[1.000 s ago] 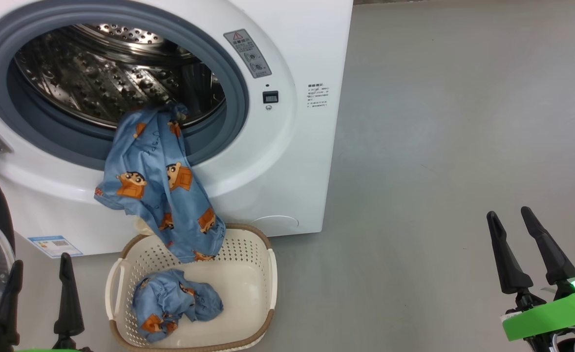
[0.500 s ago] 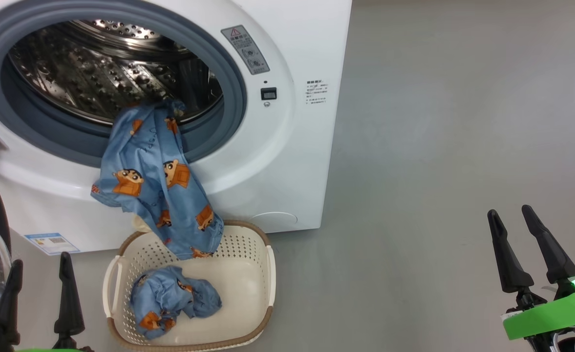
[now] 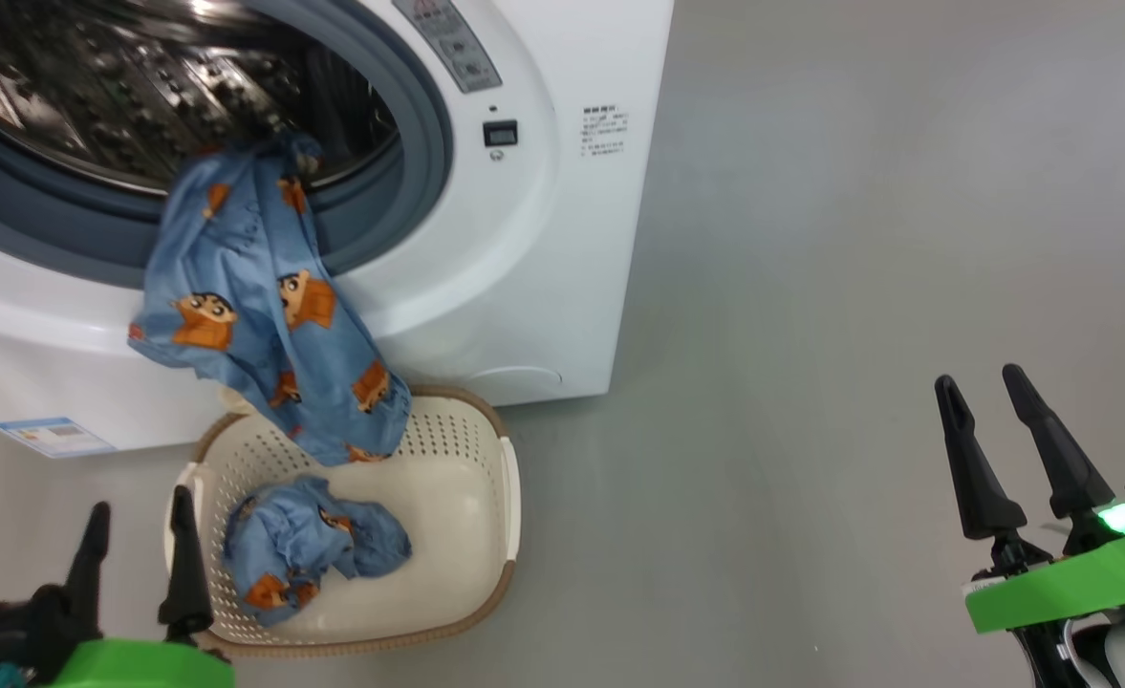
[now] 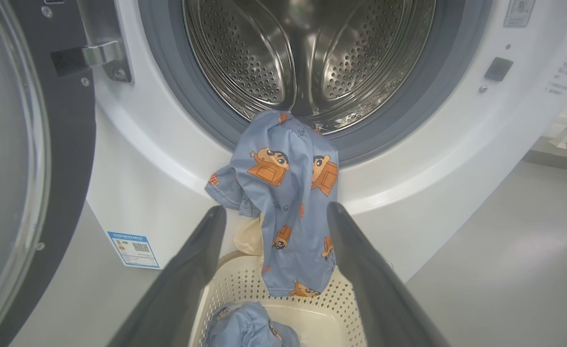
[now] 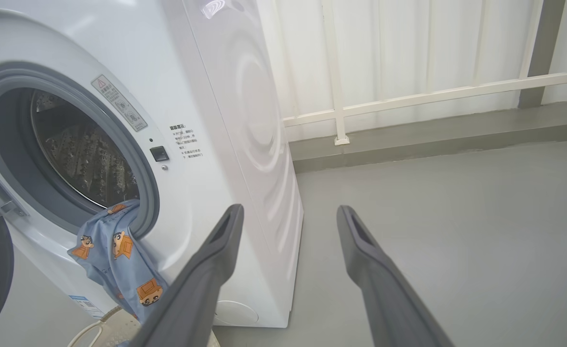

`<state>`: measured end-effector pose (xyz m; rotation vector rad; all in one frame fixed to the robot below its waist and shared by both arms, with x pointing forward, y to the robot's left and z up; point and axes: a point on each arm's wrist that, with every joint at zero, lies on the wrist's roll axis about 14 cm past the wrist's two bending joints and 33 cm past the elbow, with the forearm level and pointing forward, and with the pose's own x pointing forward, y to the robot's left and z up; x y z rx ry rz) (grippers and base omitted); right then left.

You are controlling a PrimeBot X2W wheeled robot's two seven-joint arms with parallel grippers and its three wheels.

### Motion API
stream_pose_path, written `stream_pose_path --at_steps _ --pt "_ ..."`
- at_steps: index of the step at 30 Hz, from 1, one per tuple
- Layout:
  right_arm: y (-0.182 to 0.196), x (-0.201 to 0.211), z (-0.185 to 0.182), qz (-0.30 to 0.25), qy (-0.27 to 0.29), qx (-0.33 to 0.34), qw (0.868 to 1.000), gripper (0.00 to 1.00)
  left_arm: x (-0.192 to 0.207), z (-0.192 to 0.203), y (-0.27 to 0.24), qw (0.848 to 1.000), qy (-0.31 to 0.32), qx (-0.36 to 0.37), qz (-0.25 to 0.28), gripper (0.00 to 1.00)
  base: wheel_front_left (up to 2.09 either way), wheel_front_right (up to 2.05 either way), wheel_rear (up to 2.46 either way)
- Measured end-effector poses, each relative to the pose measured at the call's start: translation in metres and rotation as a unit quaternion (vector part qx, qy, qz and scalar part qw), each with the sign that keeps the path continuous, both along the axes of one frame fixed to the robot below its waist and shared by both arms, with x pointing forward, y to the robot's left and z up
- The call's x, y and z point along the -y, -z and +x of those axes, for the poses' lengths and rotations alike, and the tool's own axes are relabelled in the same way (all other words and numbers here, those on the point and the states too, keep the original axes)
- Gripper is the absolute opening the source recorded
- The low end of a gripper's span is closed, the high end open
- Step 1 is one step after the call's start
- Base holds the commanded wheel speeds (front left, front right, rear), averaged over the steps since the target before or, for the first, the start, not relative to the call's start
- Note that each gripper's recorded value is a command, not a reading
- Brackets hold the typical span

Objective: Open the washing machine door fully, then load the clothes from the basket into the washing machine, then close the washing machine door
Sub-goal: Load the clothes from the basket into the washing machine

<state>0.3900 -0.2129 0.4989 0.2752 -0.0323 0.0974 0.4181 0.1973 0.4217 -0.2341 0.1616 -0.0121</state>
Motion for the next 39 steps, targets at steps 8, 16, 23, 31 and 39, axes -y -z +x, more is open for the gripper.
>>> stream_pose_path --at_steps 8,16,23,31,39 --pt "0.013 0.002 0.015 -0.002 0.004 -0.015 1.0 1.0 0.023 0.023 0.045 0.997 0.017 -0.064 -0.042 1.0 0.0 0.0 0.0" --pt "0.03 0.0 0.029 -0.003 0.005 -0.032 0.999 1.0 0.042 0.049 0.083 0.991 0.045 -0.118 -0.054 1.0 0.0 0.0 0.0" --pt "0.044 -0.001 0.043 -0.004 0.004 -0.045 0.999 1.0 0.052 0.071 0.112 0.984 0.058 -0.154 -0.063 1.0 0.0 0.0 0.0" --pt "0.059 -0.003 0.055 -0.007 0.004 -0.059 0.998 1.0 0.05 0.097 0.142 0.978 0.047 -0.187 -0.08 1.0 0.0 0.0 0.0" --pt "0.076 0.005 0.051 -0.02 0.012 -0.084 0.996 1.0 0.045 0.116 0.162 0.975 0.049 -0.204 -0.077 1.0 0.0 0.0 0.0"
